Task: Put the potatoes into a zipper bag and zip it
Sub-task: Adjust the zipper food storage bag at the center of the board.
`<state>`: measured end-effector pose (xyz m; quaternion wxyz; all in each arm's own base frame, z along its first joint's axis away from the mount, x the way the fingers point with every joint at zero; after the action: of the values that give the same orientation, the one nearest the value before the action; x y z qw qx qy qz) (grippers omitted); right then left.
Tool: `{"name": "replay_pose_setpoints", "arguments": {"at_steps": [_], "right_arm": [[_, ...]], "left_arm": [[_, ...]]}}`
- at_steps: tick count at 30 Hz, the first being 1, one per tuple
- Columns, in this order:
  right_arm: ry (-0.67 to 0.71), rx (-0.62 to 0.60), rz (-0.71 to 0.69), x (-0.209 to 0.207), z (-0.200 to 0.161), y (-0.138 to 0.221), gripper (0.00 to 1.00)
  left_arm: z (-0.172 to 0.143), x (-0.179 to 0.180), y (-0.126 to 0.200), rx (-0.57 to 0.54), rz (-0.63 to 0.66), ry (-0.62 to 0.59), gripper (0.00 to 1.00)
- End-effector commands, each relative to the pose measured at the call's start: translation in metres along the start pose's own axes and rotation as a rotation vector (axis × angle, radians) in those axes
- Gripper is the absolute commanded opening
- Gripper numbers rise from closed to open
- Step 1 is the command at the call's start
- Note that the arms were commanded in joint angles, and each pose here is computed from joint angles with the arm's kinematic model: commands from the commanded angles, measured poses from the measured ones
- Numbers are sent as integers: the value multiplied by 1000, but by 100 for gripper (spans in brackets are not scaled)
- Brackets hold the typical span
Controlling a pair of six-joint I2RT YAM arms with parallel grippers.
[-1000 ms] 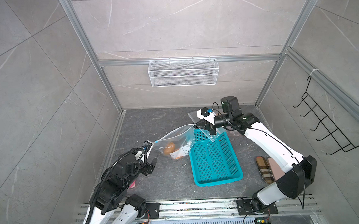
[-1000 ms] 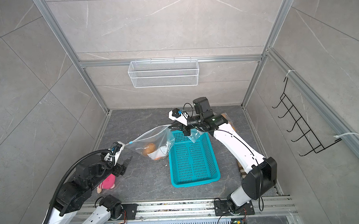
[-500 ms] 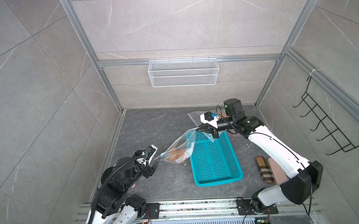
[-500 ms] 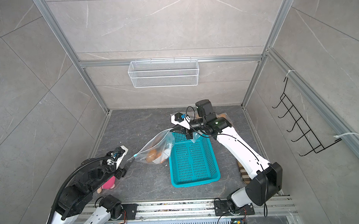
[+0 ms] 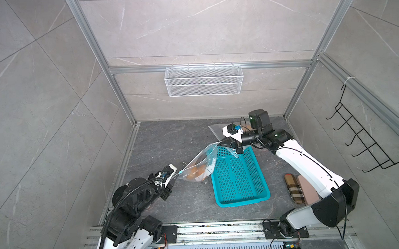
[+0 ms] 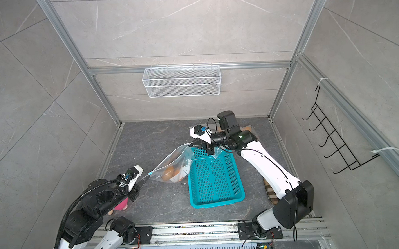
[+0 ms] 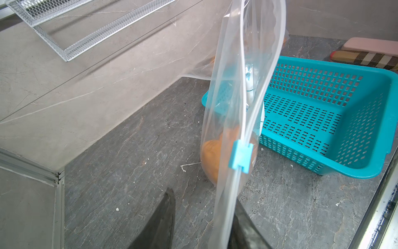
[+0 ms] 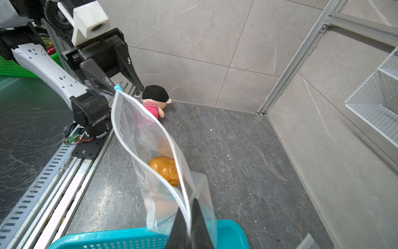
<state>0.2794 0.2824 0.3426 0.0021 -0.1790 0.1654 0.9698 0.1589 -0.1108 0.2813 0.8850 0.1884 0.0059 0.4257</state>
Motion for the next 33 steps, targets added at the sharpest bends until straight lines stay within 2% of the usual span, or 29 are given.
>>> {"name": "replay_pose_setpoints", "arguments": {"at_steps": [1,8,13,22,27,30,32,33], "right_arm": [[-20,-20,3,-3,0,0,0],[-45,-44,8,-8,0,0,0],[-53,-55,9,-9,1,0,0],[-54,-54,1,-12,1,3,0],[-65,-55,2,-14,-2,1,0],[-68,-67,14,-14,0,0,0],[-61,-72,16,-13,1,1,0],[-58,-77,17,-12,2,2,3]], "left_arm": [[16,-4,6,-80,-29,2,39],[18,-14,11,-114,-87,4,32],[20,-17,12,-126,-103,2,15],[21,-18,11,-128,-114,9,14],[22,-20,14,-136,-123,12,9],[24,-20,16,-150,-120,20,2],[28,-14,19,-153,-87,73,0],[31,-13,22,-141,-88,99,0]]}}
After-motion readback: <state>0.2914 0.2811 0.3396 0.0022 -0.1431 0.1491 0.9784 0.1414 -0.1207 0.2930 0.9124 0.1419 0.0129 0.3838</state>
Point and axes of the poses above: each gripper's point midway between its finger pads, its own y axis back along the fingers, its own x axis along the line the jaws close on, z = x × y, the point moved 2 cm from there along y, back along the fingers, and after that the axes turned 8 degrees about y, right-handed, at the moved point
